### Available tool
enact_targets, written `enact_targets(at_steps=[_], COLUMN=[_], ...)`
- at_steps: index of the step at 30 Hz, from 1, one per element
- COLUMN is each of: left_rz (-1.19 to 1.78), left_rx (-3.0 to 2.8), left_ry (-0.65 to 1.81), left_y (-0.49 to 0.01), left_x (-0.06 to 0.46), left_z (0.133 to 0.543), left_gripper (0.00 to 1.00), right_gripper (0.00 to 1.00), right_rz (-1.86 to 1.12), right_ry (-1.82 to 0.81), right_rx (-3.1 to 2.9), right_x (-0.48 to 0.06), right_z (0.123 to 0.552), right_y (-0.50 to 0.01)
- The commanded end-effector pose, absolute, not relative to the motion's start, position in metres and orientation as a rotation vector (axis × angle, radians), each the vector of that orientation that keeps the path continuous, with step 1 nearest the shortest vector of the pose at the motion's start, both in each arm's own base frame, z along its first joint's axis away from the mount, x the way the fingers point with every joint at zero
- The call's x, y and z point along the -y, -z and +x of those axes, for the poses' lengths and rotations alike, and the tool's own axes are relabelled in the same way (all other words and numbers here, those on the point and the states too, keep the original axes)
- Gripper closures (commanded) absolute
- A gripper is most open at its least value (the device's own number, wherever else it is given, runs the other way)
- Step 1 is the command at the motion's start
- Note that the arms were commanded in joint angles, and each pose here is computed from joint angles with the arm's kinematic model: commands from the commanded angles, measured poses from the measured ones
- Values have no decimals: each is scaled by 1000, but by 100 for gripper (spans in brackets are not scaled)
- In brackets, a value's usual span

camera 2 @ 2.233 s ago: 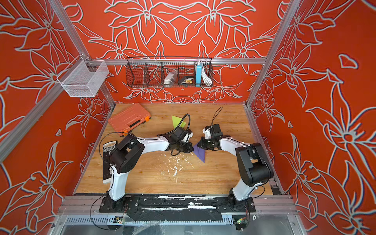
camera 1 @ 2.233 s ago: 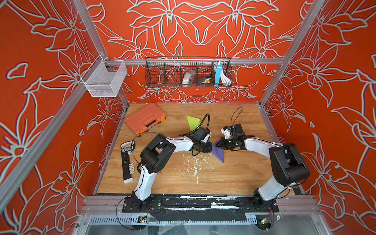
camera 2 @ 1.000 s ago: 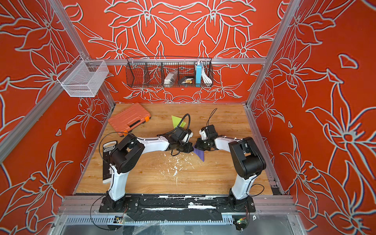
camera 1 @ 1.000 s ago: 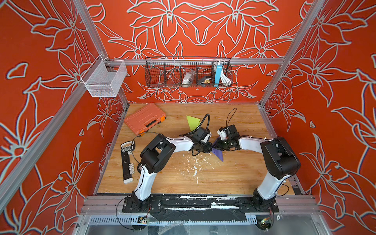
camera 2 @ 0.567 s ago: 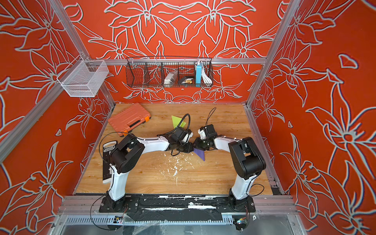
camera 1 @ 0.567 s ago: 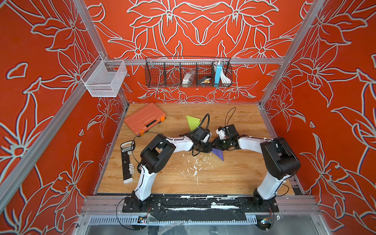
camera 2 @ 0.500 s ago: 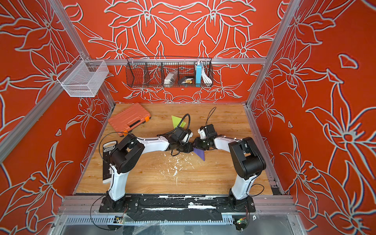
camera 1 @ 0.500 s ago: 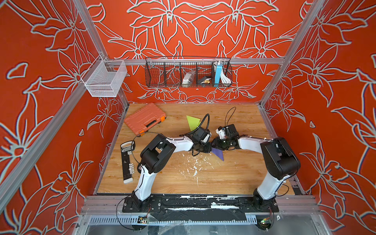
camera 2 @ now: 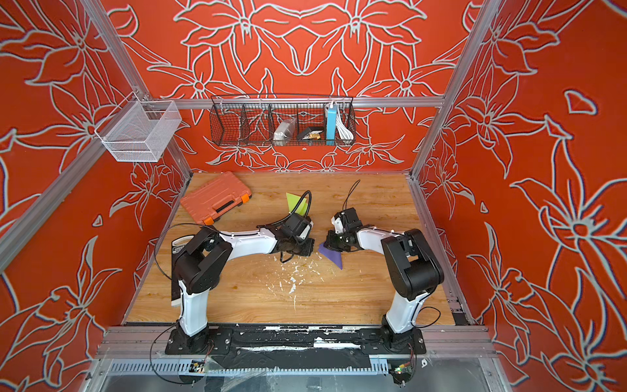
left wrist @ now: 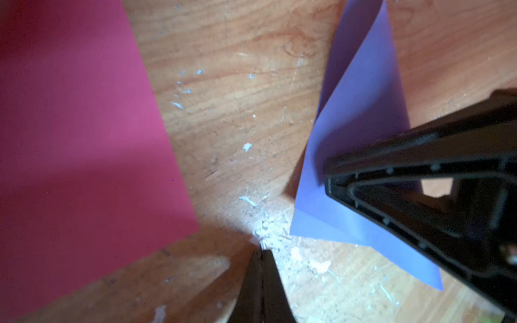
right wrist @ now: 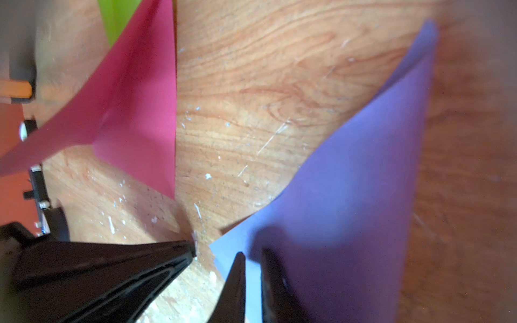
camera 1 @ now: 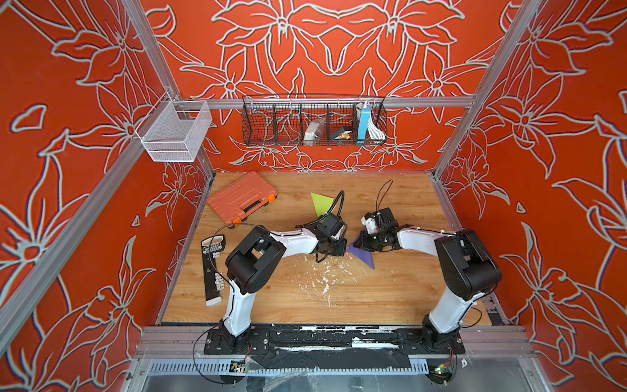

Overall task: Fold the square paper diagonally
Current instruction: Fold the paper at the center of the board.

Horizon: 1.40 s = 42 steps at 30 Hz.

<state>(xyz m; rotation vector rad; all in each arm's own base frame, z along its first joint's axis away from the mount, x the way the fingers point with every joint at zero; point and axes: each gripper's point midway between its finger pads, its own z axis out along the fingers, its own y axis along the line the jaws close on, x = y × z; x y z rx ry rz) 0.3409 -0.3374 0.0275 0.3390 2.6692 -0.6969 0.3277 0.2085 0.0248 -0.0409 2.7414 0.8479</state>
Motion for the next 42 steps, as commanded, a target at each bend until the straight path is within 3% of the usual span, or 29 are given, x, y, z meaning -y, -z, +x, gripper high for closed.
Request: enact_targets(at_steps=[1,4,14,27,42], left_rz=[360,339,315,324,328], left_rx=[-2662,-2653,-2610,-2639,-2685], left_ry=[790,850,908,929,920], left_y=[-40,-46,-65,-48,-25], left_x=[348,354,362,364,366], left_z=[338,337,342,336,333], left_gripper=[91,89,85,98,100], right_gripper=[94,100,100,100,100], right_rz=[-27,-31,-29,-19,-28], right_ry=[-773,-763,-754,-767,-778], right_rx=[-2829,-2833,-2844,-2852,-2846], right_x=[-199,-198,-198,-199,-200], right_z=[311,310,308,307,306], right_y=[-10,-9,-6,-5,-8])
